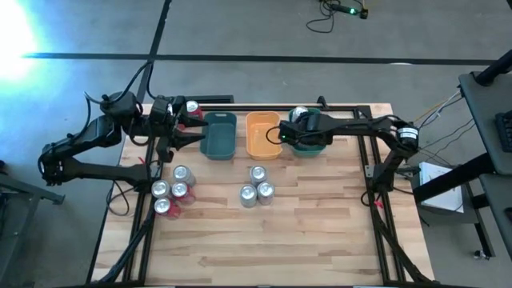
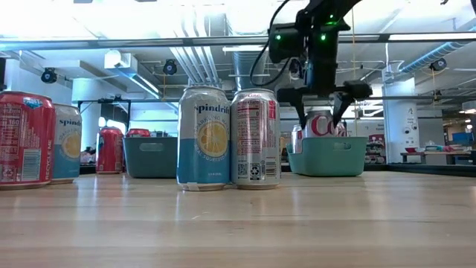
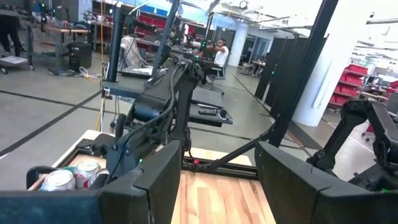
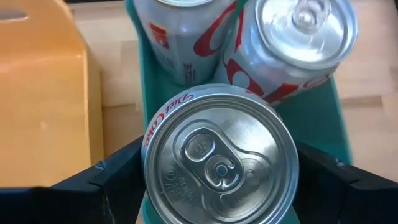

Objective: Sort soda cans
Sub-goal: Put the red-silver soda can into the green bin

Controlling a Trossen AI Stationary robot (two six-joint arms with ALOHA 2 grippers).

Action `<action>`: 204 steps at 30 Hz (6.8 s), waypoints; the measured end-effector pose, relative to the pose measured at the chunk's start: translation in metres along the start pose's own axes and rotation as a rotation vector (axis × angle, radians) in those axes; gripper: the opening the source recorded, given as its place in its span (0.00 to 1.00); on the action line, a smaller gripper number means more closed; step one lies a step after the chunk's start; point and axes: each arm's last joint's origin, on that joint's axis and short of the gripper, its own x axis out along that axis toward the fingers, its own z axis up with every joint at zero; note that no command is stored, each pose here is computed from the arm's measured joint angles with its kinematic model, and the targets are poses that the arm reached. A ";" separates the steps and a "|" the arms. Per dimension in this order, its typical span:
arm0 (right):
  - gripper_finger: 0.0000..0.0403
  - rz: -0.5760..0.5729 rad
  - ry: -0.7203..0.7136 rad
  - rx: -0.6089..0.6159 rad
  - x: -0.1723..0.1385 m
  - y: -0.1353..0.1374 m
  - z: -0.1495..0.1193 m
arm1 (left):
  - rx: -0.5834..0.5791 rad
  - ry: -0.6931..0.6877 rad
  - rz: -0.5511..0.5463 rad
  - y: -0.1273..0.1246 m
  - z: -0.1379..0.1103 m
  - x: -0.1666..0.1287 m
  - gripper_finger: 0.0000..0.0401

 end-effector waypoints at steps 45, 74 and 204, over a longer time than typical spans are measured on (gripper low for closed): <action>0.90 0.560 -0.075 -0.925 -0.118 -0.008 -0.051 | -0.039 0.062 -0.157 -0.019 -0.005 -0.009 0.47; 0.90 0.726 -0.052 -1.026 -0.097 0.047 -0.161 | -0.090 0.077 -0.169 -0.022 -0.007 -0.005 0.47; 0.74 0.466 0.191 -0.332 -0.056 -0.057 -0.017 | -0.144 0.268 0.224 -0.006 -0.033 0.003 0.47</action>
